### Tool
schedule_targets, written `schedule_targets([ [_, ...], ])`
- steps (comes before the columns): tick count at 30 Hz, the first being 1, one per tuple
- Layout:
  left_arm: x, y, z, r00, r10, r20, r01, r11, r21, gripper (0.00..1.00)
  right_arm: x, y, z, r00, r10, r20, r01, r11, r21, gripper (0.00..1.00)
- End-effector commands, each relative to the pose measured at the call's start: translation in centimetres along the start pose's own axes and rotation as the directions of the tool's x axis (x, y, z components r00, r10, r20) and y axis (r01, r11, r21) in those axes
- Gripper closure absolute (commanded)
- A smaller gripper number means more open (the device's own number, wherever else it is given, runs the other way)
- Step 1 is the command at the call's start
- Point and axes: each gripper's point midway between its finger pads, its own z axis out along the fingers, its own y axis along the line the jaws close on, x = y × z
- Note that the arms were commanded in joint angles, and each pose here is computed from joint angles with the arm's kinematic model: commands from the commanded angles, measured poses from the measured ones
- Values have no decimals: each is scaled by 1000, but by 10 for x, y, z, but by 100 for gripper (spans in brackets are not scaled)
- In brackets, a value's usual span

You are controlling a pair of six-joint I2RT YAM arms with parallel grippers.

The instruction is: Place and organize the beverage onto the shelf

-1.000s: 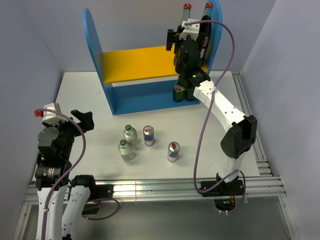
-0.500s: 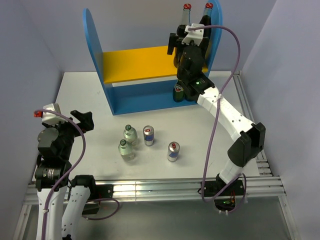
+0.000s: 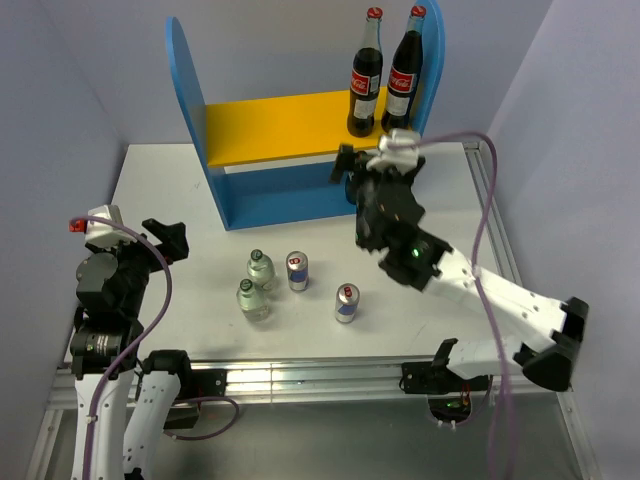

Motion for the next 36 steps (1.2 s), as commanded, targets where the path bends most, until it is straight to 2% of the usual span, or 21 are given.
schedule_targets([
  [1,-6,-12,8,1000,5,5,-5,998,59,1,6,-16,-52,994,105,-43,-105,994,-1,0],
  [3,-6,-12,12,1000,-10,-6,10,999,52,1,15,-19,-74,972,213,-95,-218,975,-45,0],
  [4,-4,-15,17,1000,-20,-22,21,998,58,1,43,-21,-90,977,135,-165,-148,986,-73,0],
  [7,-17,-28,25,998,-60,-20,61,995,79,1,78,-35,-111,958,137,-251,-161,984,-76,0],
  [9,-43,-27,31,998,-62,30,62,998,7,1,93,-34,-124,948,135,-290,-171,980,-101,0],
  [10,-29,-33,49,999,-33,-36,32,999,-25,1,103,-35,-128,945,113,-306,-151,983,-105,0],
  [11,-53,-19,55,999,7,34,-1,986,-167,1,113,-38,-135,945,59,-323,-102,988,-118,0],
  [12,-52,-27,63,999,41,15,-37,980,-197,1,119,-38,-139,939,77,-335,-119,987,-106,0],
  [13,-26,-51,78,991,105,-81,-118,977,-180,1,123,-39,-143,936,70,-344,-113,988,-105,0],
  [14,-40,-68,79,994,93,-55,-101,980,-171,1,130,-43,-147,936,36,-351,-77,992,-104,0],
  [15,-33,-84,77,993,99,-68,-109,981,-161,1,133,-40,-153,929,55,-365,-102,988,-112,0],
  [19,-32,-118,38,999,-38,-20,37,999,-32,1,146,-45,-169,918,33,-394,-95,986,-138,0],
  [26,58,-103,-23,965,-202,-167,200,979,-27,1,150,-64,-182,913,58,-404,-128,981,-148,0],
  [27,79,-110,-32,966,-144,-214,146,989,-6,1,153,-67,-183,913,56,-404,-126,981,-148,0],
  [28,87,-110,-33,972,-125,-197,123,992,-21,1,153,-68,-183,913,55,-404,-127,980,-151,0],
  [29,93,-115,-36,964,-183,-192,178,983,-47,1,152,-70,-184,912,65,-406,-137,979,-152,0],
  [30,119,-116,-49,972,-37,-231,30,999,-32,1,155,-72,-184,911,65,-408,-137,979,-151,0],
  [31,126,-113,-56,974,6,-227,-16,999,-40,1,156,-75,-185,911,60,-409,-133,979,-152,0],
  [32,120,-125,-61,967,-162,-197,149,986,-76,1,155,-77,-185,907,79,-414,-151,978,-145,0],
  [33,140,-135,-75,974,-13,-226,10,1000,-11,1,156,-80,-185,906,81,-416,-152,978,-140,0],
  [36,164,-143,-82,970,-6,-244,4,1000,-11,1,160,-91,-187,901,89,-424,-158,979,-129,0],
])
